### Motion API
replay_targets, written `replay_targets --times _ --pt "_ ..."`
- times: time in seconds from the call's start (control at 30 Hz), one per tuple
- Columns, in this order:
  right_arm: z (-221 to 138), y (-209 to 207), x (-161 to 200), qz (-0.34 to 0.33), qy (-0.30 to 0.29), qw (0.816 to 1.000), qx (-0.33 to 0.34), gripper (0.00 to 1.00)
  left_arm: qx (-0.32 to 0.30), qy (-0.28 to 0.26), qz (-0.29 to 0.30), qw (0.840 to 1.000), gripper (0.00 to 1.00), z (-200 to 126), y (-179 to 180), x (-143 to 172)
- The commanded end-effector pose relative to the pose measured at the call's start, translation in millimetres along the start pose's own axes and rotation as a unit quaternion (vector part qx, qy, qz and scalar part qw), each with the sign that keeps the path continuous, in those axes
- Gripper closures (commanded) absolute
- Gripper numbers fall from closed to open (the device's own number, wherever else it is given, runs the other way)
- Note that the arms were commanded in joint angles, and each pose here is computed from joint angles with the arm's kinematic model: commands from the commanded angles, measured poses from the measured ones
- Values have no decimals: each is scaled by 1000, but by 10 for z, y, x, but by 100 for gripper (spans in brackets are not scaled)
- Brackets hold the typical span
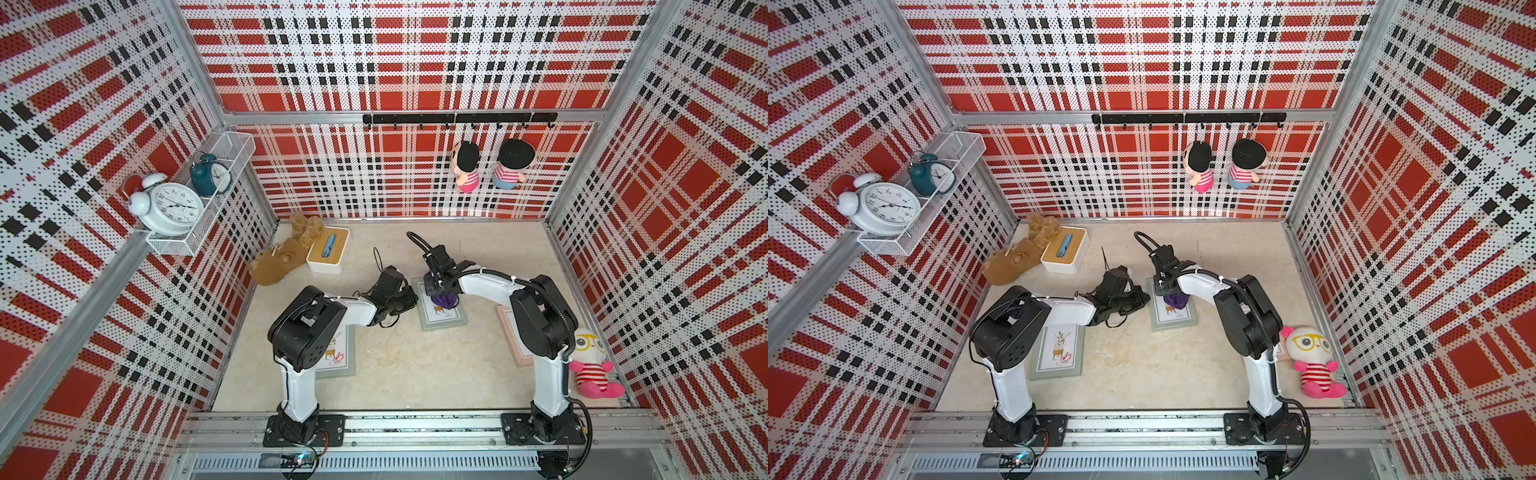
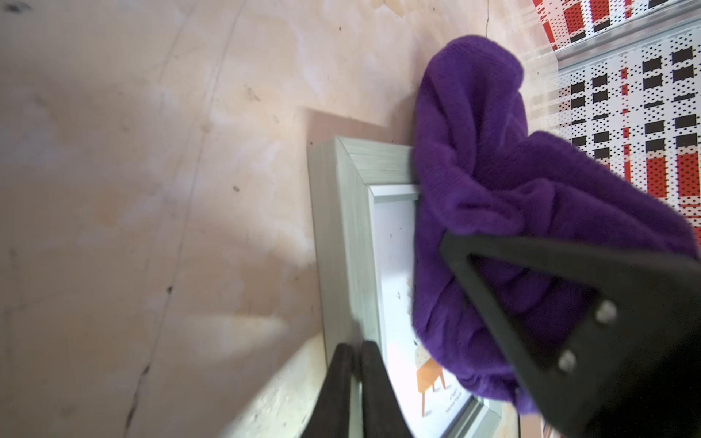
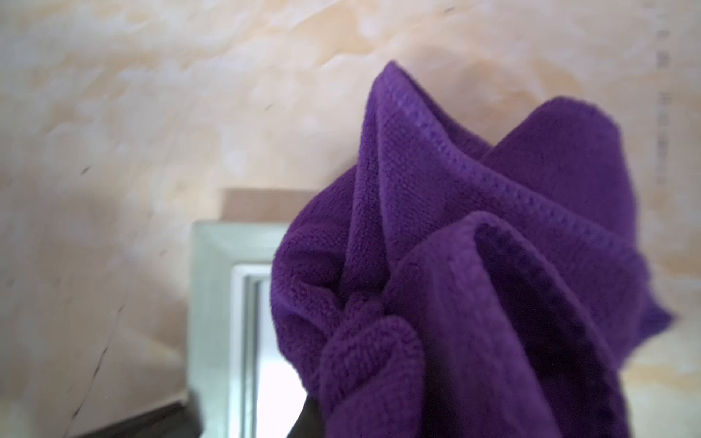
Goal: Wipe the picture frame with a cloth
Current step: Wipe the dirt from the picture frame.
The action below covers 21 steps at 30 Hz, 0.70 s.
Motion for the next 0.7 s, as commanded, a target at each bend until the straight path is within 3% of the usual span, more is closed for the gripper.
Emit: replay_targets --times 0.0,0.1,0.23,0.33,0.4,0.6,0.67 --pt "134 489 267 -36 53 994 -86 100 -129 53 -19 990 90 35 723 355" --pt "206 342 208 -12 51 997 -64 100 -129 53 -18 990 90 37 723 358" --pt "260 -357 419 18 103 991 80 100 -129 55 -17 990 90 36 723 372" --pt "167 -527 547 1 119 984 132 100 -128 55 -16 990 90 34 729 383" --pt "153 -375 546 -6 111 989 101 100 -127 55 -16 990 90 39 717 384" --pt "205 516 269 -20 60 994 -86 100 -127 54 -18 990 90 53 713 381" --pt "221 457 230 -7 53 995 -81 100 -126 53 -18 990 90 47 710 374"
Point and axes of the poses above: each gripper's point midway between its finger pads, its own z axis out along the fingers, its own y axis along the line the jaws close on, x = y × z, the point moved 3 cm from there along -z, back along the fingers, and after that the axes turned 14 degrees about -z, right-handed, at the moved point
